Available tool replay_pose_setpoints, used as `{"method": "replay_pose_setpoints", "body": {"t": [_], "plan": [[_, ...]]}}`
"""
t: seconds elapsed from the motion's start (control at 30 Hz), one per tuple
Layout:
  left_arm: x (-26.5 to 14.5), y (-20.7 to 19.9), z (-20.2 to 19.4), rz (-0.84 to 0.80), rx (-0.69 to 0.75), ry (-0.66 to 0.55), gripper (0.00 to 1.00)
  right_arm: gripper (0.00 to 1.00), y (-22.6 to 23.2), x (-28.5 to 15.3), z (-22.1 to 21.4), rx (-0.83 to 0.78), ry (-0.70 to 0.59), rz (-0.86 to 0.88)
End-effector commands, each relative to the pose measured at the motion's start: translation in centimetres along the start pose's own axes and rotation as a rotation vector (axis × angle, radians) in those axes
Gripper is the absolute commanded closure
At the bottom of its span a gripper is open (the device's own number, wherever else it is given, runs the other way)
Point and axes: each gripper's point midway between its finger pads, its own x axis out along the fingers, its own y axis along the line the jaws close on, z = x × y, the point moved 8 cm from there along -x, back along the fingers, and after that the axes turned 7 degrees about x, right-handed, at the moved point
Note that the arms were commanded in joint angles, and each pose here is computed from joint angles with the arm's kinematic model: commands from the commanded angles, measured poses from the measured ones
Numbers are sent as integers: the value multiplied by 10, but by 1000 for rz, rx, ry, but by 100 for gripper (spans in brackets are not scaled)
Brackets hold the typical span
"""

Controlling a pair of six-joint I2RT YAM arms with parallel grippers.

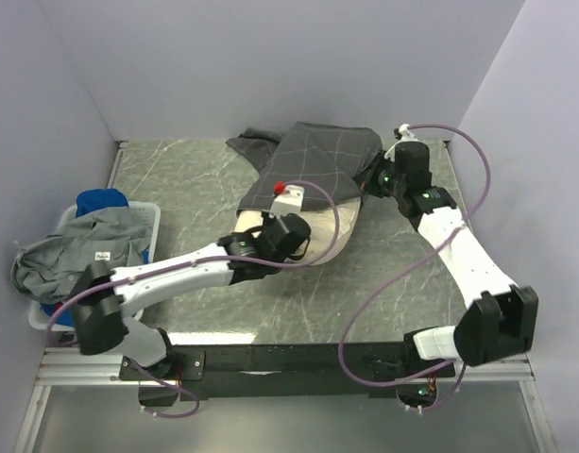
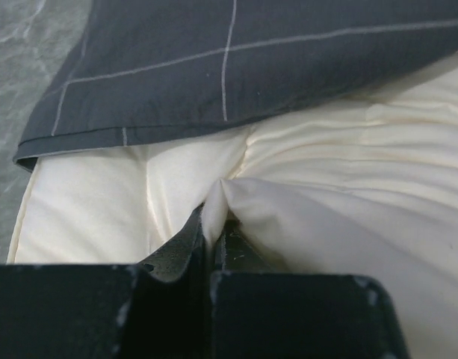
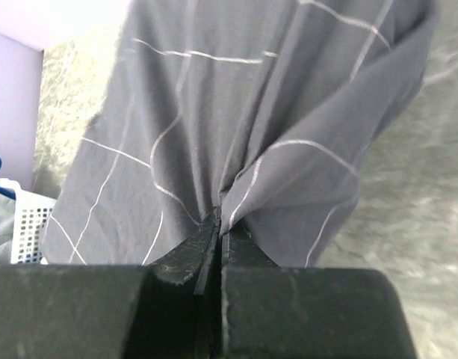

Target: Put the pillow into the pillowcase

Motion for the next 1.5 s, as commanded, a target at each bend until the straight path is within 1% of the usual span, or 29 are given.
{"method": "replay_pose_setpoints", "body": {"t": [0.0, 0.17, 0.23, 0.27, 0.3, 0.37, 0.43, 0.47, 0.53, 0.57, 0.6, 0.67, 0.73, 0.77, 0.8, 0.83, 0.87, 0.9, 0.97, 1.0, 1.03, 1.1, 1.17, 1.2, 1.27, 1.3, 1.37, 1.4, 1.47], "plan": [[-49, 22, 91, -96, -333, -228, 99, 100, 46, -77, 29, -79, -113, 127], [-80, 18, 103, -305, -495, -189, 99, 100, 90, -150, 51, -125, -270, 235], [-92, 23, 102, -354, -561, -172, 99, 100, 111, -167, 43, -151, -286, 259], [-94, 26, 103, -380, -640, -159, 99, 100, 118, -168, 38, -162, -286, 262], [-100, 28, 95, -453, -670, -128, 99, 100, 133, -167, 24, -185, -248, 311], [-96, 40, 93, -477, -810, -104, 99, 100, 140, -138, 11, -210, -201, 257], [-92, 48, 76, -538, -872, -51, 99, 100, 143, -107, -8, -236, -135, 220], [-81, 61, 71, -500, -932, -40, 99, 100, 141, -78, -21, -245, -84, 183], [-65, 68, 40, -481, -959, 45, 99, 100, 138, -46, -38, -252, -43, 159], [-53, 80, 38, -469, -1031, 33, 99, 100, 133, -19, -52, -256, 9, 122], [-36, 81, 8, -442, -1047, 101, 99, 100, 134, -6, -59, -260, 33, 119], [-20, 92, -8, -454, -1104, 125, 99, 100, 137, 23, -79, -276, 112, 123], [-3, 99, -33, -364, -1113, 173, 99, 100, 146, 29, -81, -296, 124, 142], [1, 101, -43, -331, -1108, 194, 99, 96, 149, 30, -85, -308, 124, 142], [4, 103, -47, -310, -1117, 198, 99, 86, 153, 28, -82, -314, 115, 149], [7, 109, -50, -281, -1139, 196, 99, 68, 156, 20, -78, -328, 99, 159], [10, 112, -61, -263, -1155, 216, 99, 61, 158, 15, -75, -334, 76, 156], [13, 114, -62, -271, -1176, 211, 99, 47, 157, 10, -73, -341, 63, 158], [19, 124, -73, -242, -1218, 243, 99, 38, 160, -13, -62, -348, 18, 191], [22, 125, -70, -255, -1225, 222, 99, 30, 154, -18, -62, -351, -1, 175], [24, 128, -71, -248, -1230, 222, 99, 26, 155, -39, -54, -341, -45, 200], [26, 128, -72, -252, -1230, 229, 99, 20, 137, -48, -59, -323, -83, 172], [27, 129, -69, -261, -1232, 219, 99, 16, 124, -75, -52, -247, -180, 186], [27, 129, -68, -263, -1230, 215, 99, 16, 96, -68, -74, -242, -157, 131], [25, 131, -61, -261, -1214, 197, 99, 17, 80, -84, -76, -134, -259, 182], [24, 133, -60, -251, -1209, 186, 99, 18, 48, -71, -109, -144, -205, 159], [21, 135, -52, -251, -1197, 163, 99, 19, 40, -74, -122, -82, -223, 269], [20, 137, -48, -253, -1190, 146, 99, 23, 19, -64, -147, -75, -178, 253], [18, 137, -45, -244, -1175, 155, 99, 24, 14, -55, -159, -43, -193, 326]]}}
